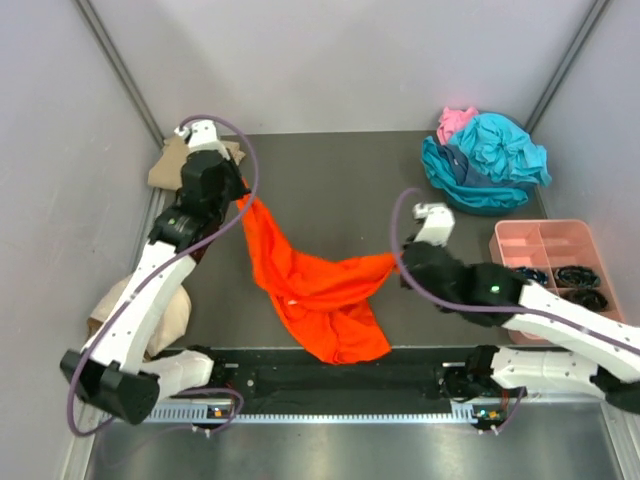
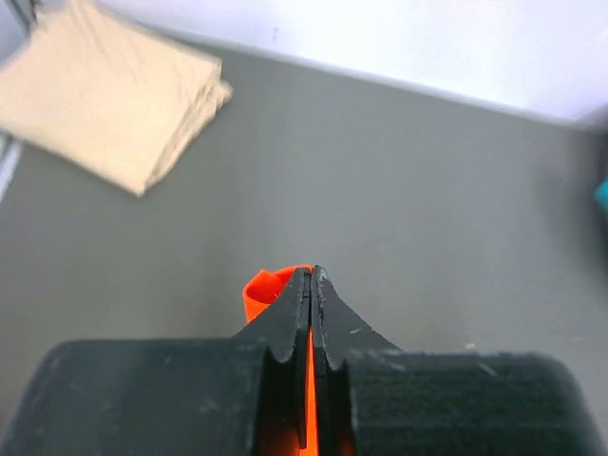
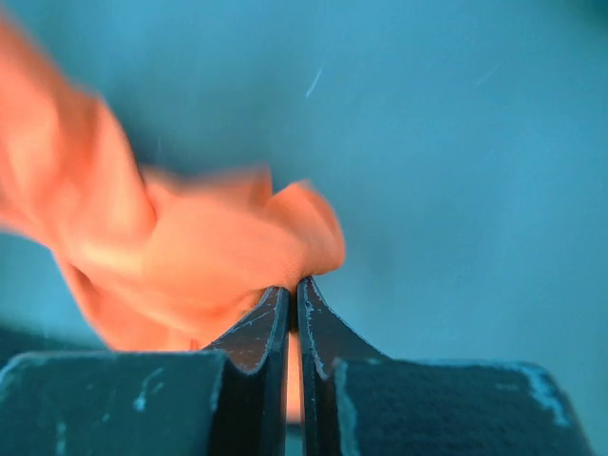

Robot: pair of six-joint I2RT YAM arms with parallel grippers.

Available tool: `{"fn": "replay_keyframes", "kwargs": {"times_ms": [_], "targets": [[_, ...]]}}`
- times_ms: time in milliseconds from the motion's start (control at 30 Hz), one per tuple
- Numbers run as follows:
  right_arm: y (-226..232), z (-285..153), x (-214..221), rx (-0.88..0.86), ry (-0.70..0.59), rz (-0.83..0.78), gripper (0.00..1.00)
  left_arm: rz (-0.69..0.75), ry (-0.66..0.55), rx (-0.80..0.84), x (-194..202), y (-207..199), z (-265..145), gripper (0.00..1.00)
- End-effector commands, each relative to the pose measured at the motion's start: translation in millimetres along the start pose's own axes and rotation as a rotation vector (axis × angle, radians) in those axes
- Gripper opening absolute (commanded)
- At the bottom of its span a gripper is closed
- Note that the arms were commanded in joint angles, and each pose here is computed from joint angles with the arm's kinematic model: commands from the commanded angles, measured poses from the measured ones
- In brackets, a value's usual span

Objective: Fold and stack the t-shirts
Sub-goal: Flatten out the tshirt

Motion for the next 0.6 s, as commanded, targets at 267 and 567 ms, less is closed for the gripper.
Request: {"fn": "replay_keyframes", "kwargs": {"times_ms": [267,567], "targets": [[-1,-25,-113,0.066,-0.236,-0.149,0.00,-0.023,-0.180,0.034,-79,19,-90,0.00],[-39,-89,-145,0.069,-0.329,-0.119,0.00,-0.074,-0.371,-0.017,-137,53,-184,0.00]]}}
Point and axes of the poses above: each gripper's point midway between its finger pads, its own z axis out along the fingers, its own y axis along the line the jaws close on, x = y × z, the point moved 5 cm from there along -z, back along the fingers, and after that the axes turned 9 degrees about z, right-handed, at the moved point
